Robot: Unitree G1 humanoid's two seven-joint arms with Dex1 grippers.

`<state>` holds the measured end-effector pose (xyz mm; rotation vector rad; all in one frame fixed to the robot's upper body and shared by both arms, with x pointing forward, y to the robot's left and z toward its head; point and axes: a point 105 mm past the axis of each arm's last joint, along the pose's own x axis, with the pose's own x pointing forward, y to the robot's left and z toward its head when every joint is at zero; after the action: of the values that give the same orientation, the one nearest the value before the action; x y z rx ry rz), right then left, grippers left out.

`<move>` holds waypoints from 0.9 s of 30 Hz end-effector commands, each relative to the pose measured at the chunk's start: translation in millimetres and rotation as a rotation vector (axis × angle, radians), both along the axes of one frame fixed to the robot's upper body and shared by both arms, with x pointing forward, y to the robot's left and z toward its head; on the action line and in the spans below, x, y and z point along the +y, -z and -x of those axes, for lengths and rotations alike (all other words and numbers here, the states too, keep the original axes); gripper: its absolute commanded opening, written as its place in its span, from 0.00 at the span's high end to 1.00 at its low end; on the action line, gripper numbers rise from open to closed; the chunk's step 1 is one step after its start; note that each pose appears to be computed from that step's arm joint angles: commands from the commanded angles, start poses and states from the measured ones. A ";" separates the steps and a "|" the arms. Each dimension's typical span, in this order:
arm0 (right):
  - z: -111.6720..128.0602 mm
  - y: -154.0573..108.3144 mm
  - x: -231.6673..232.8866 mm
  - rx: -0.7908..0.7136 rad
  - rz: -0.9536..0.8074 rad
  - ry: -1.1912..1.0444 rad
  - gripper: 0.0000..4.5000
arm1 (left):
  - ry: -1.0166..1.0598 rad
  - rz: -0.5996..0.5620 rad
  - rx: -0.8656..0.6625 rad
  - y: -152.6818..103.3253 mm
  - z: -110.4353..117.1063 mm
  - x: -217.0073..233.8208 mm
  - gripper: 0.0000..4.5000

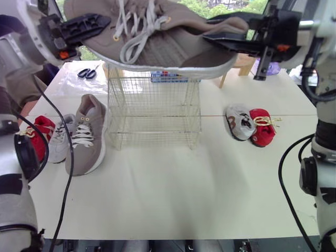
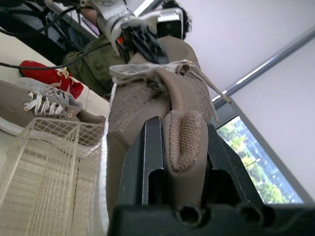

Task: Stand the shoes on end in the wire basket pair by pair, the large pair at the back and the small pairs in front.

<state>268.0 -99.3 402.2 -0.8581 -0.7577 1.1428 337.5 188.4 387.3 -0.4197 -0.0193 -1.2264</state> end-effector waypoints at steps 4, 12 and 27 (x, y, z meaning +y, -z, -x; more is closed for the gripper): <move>7.0 -10.8 -0.3 -0.011 -0.064 -0.022 0.95 | 0.008 0.083 -0.090 -26.8 14.3 5.6 0.87; -40.1 -17.4 -89.2 0.366 -0.831 0.018 0.23 | -0.195 0.455 -0.183 -34.8 26.8 28.2 0.87; -36.8 11.4 45.7 0.957 -1.095 -0.523 0.02 | -0.191 0.946 -0.075 -7.3 30.0 -32.7 0.87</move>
<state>322.6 -57.0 373.1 0.8197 -0.5678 1.1118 320.5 155.2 383.7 -1.1717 -0.6472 -0.9237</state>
